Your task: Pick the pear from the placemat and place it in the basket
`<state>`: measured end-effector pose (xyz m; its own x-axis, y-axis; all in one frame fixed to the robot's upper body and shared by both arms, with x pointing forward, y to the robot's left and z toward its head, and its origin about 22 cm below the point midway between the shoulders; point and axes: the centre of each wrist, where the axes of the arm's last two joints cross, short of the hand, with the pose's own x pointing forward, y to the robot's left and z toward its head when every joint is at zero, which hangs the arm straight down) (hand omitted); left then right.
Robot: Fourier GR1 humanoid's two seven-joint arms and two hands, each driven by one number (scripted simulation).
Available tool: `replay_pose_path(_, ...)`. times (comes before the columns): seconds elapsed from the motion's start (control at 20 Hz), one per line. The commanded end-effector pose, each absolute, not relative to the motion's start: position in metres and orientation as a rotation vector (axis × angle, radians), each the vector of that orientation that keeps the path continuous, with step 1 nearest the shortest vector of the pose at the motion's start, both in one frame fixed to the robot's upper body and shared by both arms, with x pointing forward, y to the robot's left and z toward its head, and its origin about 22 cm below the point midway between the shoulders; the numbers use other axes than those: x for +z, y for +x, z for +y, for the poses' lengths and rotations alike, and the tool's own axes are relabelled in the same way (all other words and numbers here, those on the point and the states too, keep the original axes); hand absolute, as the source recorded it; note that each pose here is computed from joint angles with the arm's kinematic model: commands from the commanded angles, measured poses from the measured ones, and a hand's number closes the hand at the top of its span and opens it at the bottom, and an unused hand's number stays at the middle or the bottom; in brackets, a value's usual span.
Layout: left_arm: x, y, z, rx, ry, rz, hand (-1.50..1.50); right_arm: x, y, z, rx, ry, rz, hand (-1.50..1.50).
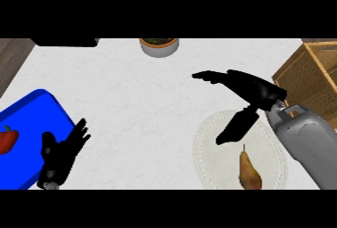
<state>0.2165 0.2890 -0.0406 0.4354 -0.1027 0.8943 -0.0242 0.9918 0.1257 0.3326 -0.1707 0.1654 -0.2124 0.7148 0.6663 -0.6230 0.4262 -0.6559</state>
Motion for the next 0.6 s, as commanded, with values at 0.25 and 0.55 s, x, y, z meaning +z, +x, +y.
replay_pose_path(0.25,-0.054,0.207,0.285,-0.049,0.146,-1.011,0.0,0.265,0.377,-0.222,1.563,-0.191,-1.024,-1.5)
replay_pose_path(0.55,-0.054,0.21,0.287,-0.049,0.145,-1.026,0.0,0.292,0.397,-0.23,1.723,-0.129,-0.814,-1.5)
